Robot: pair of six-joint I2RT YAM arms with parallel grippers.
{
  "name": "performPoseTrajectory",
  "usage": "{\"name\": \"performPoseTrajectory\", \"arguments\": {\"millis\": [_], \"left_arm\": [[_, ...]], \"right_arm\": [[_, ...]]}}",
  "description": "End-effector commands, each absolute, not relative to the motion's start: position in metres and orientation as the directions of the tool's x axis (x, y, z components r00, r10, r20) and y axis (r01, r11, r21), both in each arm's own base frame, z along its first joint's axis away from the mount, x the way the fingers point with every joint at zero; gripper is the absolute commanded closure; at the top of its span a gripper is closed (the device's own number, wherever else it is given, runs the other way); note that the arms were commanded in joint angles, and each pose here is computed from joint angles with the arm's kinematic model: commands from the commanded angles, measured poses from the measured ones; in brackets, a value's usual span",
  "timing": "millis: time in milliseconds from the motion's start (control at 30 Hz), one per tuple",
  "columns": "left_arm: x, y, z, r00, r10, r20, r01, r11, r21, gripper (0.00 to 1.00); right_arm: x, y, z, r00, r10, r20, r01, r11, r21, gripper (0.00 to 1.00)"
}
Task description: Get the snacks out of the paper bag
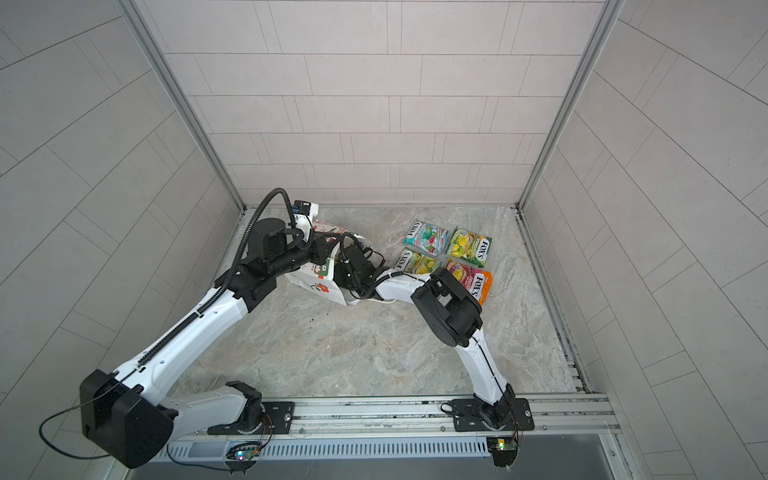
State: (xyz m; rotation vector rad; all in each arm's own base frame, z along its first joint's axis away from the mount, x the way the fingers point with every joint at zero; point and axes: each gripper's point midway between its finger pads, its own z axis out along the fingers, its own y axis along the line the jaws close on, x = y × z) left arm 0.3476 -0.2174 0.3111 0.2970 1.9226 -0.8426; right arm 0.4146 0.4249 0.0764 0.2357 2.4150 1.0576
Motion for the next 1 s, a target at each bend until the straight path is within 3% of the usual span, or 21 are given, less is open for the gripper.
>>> {"name": "performPoseTrajectory", "arguments": {"millis": [0, 100, 233, 467, 733, 967], "left_arm": [[0.341, -0.228, 0.330, -0.462, -0.168, -0.871, 0.600, 0.664, -0.446, 1.00], [0.341, -0.228, 0.330, -0.462, -0.170, -0.870, 0.598, 0.665, -0.448, 1.00], [0.346, -0.217, 0.326, -0.449, -0.168, -0.878, 0.555, 0.718, -0.421, 1.00], [0.359, -0.176, 0.308, -0.444, -0.122, -0.888, 0.366, 0.879, -0.304, 1.00], [0.362, -0.165, 0.293, -0.470, -0.088, -0.878, 0.306, 0.917, -0.256, 1.00], [0.363, -0.166, 0.292, -0.474, -0.077, -0.877, 0.312, 0.917, -0.249, 1.00]], "right_arm": [[0.423, 0.434, 0.073, -0.864, 0.405, -0.299, 0.026, 0.629, 0.777, 0.62], [0.425, 0.442, 0.074, -0.865, 0.418, -0.279, 0.022, 0.587, 0.809, 0.74], [0.423, 0.452, 0.086, -0.873, 0.398, -0.283, -0.033, 0.530, 0.847, 1.00], [0.413, 0.423, 0.093, -0.866, 0.376, -0.330, -0.074, 0.556, 0.828, 1.00], [0.413, 0.384, 0.119, -0.847, 0.406, -0.344, -0.100, 0.514, 0.852, 1.00], [0.405, 0.361, 0.126, -0.840, 0.393, -0.375, -0.107, 0.558, 0.823, 1.00]]}}
